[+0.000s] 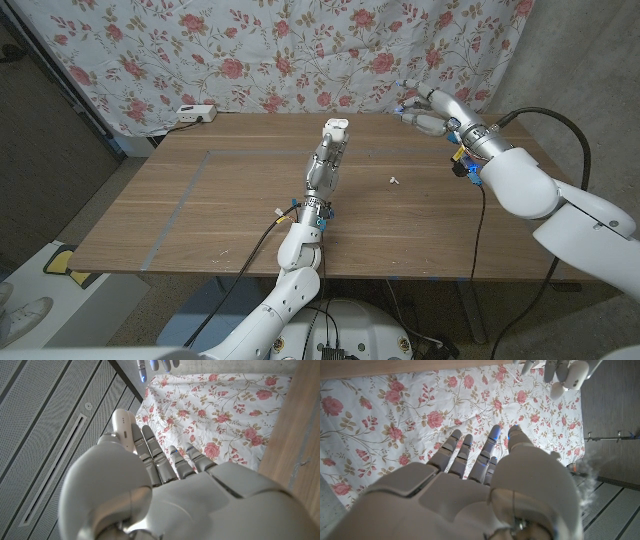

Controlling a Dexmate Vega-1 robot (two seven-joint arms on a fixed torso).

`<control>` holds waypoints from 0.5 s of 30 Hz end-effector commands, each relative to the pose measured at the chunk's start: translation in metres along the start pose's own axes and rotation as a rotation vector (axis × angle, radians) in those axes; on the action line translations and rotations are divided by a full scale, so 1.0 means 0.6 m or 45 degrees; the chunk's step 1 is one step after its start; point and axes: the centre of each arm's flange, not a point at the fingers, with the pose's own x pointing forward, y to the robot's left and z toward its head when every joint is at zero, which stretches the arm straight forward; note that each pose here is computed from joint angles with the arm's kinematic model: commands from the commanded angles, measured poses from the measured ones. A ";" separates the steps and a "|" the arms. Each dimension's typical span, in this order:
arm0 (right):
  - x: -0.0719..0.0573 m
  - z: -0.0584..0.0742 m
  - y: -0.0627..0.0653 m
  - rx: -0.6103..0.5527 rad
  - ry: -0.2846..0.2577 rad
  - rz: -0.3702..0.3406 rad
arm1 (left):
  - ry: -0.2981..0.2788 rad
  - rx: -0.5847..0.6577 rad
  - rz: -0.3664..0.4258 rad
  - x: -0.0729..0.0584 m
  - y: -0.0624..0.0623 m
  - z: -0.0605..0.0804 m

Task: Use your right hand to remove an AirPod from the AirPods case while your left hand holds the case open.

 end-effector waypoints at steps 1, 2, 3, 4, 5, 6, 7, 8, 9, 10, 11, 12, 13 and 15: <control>0.003 0.042 0.011 0.028 -0.069 0.068 | 0.018 -0.012 -0.002 0.004 0.000 -0.012; 0.003 0.045 0.013 0.030 -0.069 0.071 | 0.023 -0.007 -0.004 0.006 -0.001 -0.012; 0.003 0.048 0.014 0.033 -0.076 0.075 | 0.023 -0.009 -0.010 0.007 -0.001 -0.013; 0.004 0.055 0.015 0.033 -0.084 0.084 | 0.020 -0.014 -0.006 0.008 -0.004 -0.013; 0.004 0.055 0.015 0.033 -0.083 0.084 | 0.020 -0.014 -0.006 0.008 -0.004 -0.013; 0.005 0.059 0.016 0.033 -0.087 0.086 | 0.021 -0.021 -0.005 0.009 -0.007 -0.011; 0.005 0.067 0.018 0.037 -0.089 0.092 | 0.011 0.001 -0.027 0.011 -0.012 -0.006; 0.005 0.071 0.018 0.041 -0.088 0.096 | 0.013 0.002 -0.030 0.012 -0.014 -0.006; 0.004 0.075 0.019 0.040 -0.083 0.100 | 0.013 -0.003 -0.031 0.012 -0.016 -0.007; 0.004 0.078 0.020 0.040 -0.081 0.102 | 0.010 -0.004 -0.035 0.012 -0.016 -0.007; 0.004 0.082 0.021 0.038 -0.080 0.106 | 0.010 0.006 -0.031 0.012 -0.016 -0.006; 0.005 0.086 0.021 0.036 -0.082 0.108 | 0.010 0.011 -0.026 0.012 -0.015 -0.006; 0.006 0.088 0.022 0.040 -0.087 0.113 | 0.012 0.023 -0.026 0.011 -0.014 -0.006; 0.009 0.092 0.023 0.051 -0.103 0.126 | 0.009 0.029 -0.009 0.010 -0.014 -0.006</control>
